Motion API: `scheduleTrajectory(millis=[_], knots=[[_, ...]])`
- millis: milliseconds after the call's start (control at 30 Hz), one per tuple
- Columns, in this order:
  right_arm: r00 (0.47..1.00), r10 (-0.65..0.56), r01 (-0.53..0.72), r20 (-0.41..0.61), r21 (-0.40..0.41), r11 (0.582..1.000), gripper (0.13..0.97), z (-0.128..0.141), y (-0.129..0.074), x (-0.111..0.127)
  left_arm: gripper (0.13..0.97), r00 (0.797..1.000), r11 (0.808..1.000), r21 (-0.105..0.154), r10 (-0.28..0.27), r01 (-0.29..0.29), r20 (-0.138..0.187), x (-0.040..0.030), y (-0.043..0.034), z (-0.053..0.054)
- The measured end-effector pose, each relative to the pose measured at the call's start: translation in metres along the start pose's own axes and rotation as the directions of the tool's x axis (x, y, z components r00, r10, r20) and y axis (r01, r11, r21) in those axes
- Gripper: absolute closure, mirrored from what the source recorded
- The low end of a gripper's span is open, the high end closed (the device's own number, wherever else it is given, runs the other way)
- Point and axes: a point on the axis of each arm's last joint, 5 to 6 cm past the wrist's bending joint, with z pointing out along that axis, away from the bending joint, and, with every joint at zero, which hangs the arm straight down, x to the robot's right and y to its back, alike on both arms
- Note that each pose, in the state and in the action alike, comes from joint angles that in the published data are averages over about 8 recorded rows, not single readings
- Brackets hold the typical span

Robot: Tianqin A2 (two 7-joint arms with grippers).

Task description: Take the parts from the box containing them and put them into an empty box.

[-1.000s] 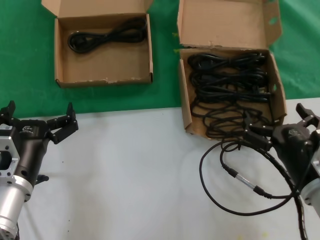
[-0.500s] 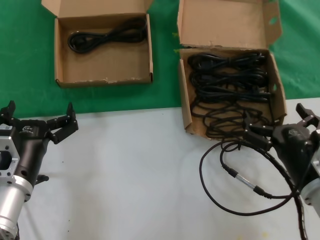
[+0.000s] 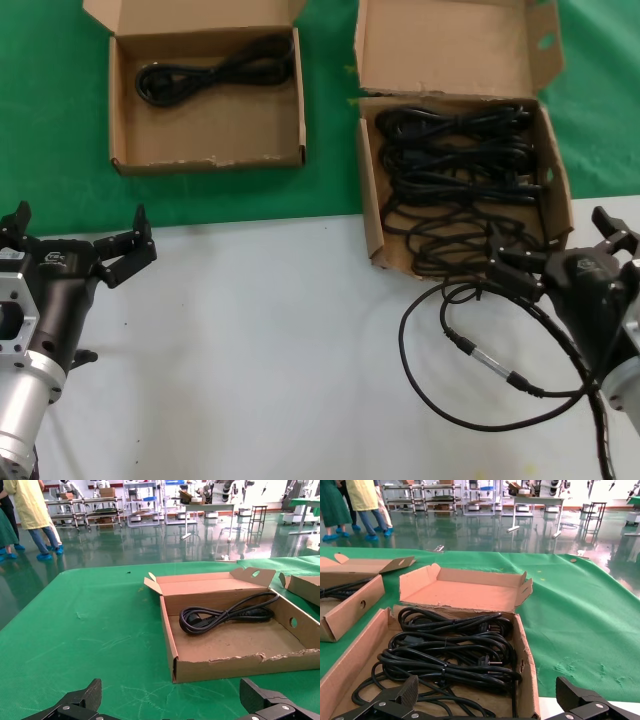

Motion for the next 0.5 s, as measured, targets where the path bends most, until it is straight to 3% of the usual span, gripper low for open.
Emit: scheduleTrajectory(millis=[500], knots=[[1.000,0.000,0.000,0.000,0.000,1.000,0.130,0.0000,0.0000,0.0000,0.132,1.000,1.000,0.000,0.000,0.000,0.000,0.0000,0.0000,0.0000]])
